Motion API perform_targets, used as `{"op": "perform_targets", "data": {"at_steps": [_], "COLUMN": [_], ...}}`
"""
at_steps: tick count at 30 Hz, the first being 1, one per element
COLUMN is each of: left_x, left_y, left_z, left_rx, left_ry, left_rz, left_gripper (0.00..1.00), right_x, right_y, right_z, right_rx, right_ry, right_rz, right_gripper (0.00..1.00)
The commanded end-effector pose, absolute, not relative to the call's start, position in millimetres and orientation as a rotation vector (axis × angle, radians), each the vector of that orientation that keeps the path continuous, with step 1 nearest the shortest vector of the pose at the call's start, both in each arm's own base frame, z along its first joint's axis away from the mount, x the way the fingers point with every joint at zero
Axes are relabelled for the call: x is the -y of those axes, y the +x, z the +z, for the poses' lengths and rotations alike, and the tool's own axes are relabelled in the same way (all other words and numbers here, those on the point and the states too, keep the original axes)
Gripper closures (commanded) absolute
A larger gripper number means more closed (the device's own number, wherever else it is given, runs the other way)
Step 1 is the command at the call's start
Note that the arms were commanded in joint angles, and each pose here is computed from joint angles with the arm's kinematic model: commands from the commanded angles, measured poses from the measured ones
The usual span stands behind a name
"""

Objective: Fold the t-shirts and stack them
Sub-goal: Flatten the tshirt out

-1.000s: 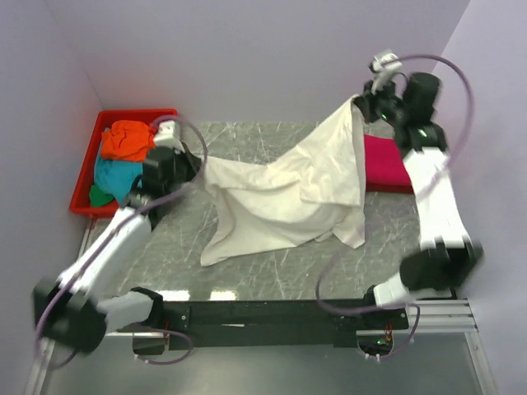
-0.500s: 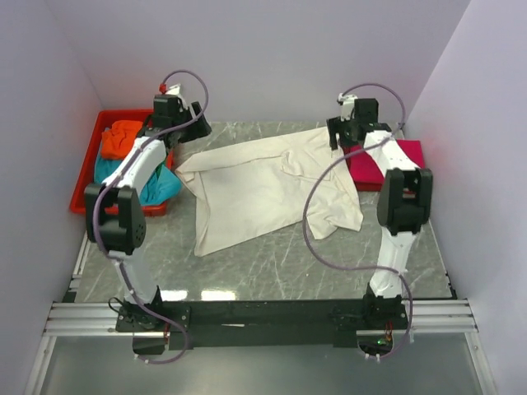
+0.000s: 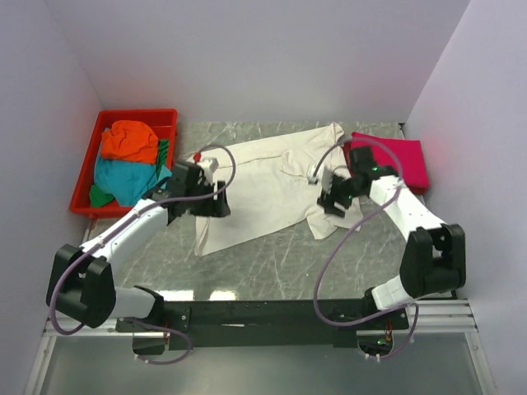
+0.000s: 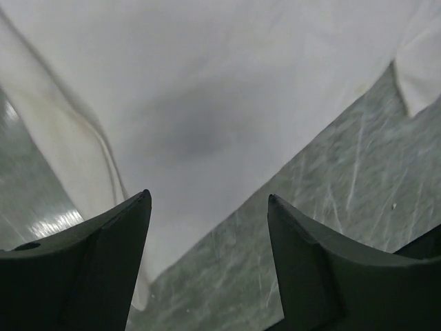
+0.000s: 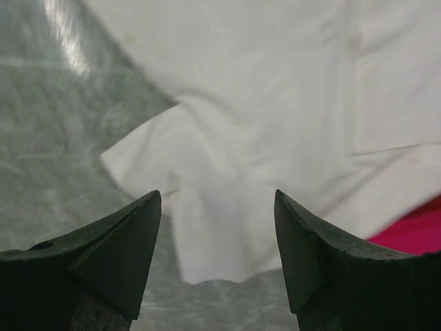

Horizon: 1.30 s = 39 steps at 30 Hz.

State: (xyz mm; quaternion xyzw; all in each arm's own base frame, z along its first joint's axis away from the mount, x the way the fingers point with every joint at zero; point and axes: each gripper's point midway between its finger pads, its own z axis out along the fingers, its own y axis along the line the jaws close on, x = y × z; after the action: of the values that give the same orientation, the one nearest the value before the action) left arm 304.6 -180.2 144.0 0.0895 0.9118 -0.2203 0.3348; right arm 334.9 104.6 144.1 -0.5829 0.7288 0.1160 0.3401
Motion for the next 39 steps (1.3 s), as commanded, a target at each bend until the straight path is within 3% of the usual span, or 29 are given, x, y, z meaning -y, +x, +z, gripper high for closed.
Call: {"op": "perform_targets", "data": {"at_steps": [1,12,15,18,19,20,22,24,26,27,33,35,37,38,39], "left_x": [180.8,200.3,204.0,203.9,204.2,205.3,201.5,200.9,203.9,203.8,234.4,237.2,234.0,230.5,228.9], "left_y": [282.6,275.1,270.5,263.4,260.6,257.7,250.8,237.9,219.0,209.5,131.8,100.5,88.7,87.0,89.2], "left_z": [114.4,50.0,33.5,18.8,16.2,13.8,8.6,4.3,3.6,8.7,57.2,63.1,70.2,76.2,80.7], "left_rx": [-2.482,-2.668,-2.730,-2.779,-2.792,-2.800,-2.827,-2.874,-2.916,-2.915,-2.930,-2.973,-2.962,-2.937,-2.913], "left_ry": [0.101,0.157,0.203,0.235,0.232,0.241,0.233,0.232,0.249,0.253,0.364,0.421,0.411,0.409,0.402], "left_rz": [-0.607,-0.429,-0.349,-0.280,-0.275,-0.271,-0.255,-0.283,-0.318,-0.339,-0.666,-0.742,-0.763,-0.752,-0.748], "left_gripper": [0.27,0.24,0.23,0.26,0.27,0.31,0.50,0.77,0.91,0.99,0.99,0.98,0.80,0.66,0.58], "right_x": [-90.6,-97.2,-102.6,-107.2,-107.9,-109.0,-108.3,-103.2,-96.1,-86.8,-37.7,-36.1,-39.6,-42.1,-46.3], "right_y": [315.1,318.1,309.8,300.8,298.6,295.4,283.1,254.5,234.7,210.7,126.0,114.5,113.2,117.8,128.9], "right_z": [94.7,46.3,38.5,36.4,36.2,36.1,36.9,38.4,49.7,52.4,74.5,84.3,95.1,102.0,108.0], "right_rx": [-2.025,-2.189,-2.200,-2.209,-2.207,-2.206,-2.203,-2.215,-2.142,-2.167,-2.103,-2.073,-2.081,-2.064,-2.046], "right_ry": [-1.601,-1.562,-1.598,-1.625,-1.639,-1.653,-1.698,-1.779,-1.879,-1.943,-2.137,-2.096,-2.003,-1.943,-1.881], "right_rz": [0.207,0.132,0.177,0.222,0.234,0.250,0.295,0.365,0.370,0.406,0.275,0.243,0.225,0.193,0.163], "right_gripper": [0.27,0.30,0.36,0.49,0.60,0.66,0.86,0.92,0.94,0.94,0.94,0.76,0.54,0.52,0.51]}}
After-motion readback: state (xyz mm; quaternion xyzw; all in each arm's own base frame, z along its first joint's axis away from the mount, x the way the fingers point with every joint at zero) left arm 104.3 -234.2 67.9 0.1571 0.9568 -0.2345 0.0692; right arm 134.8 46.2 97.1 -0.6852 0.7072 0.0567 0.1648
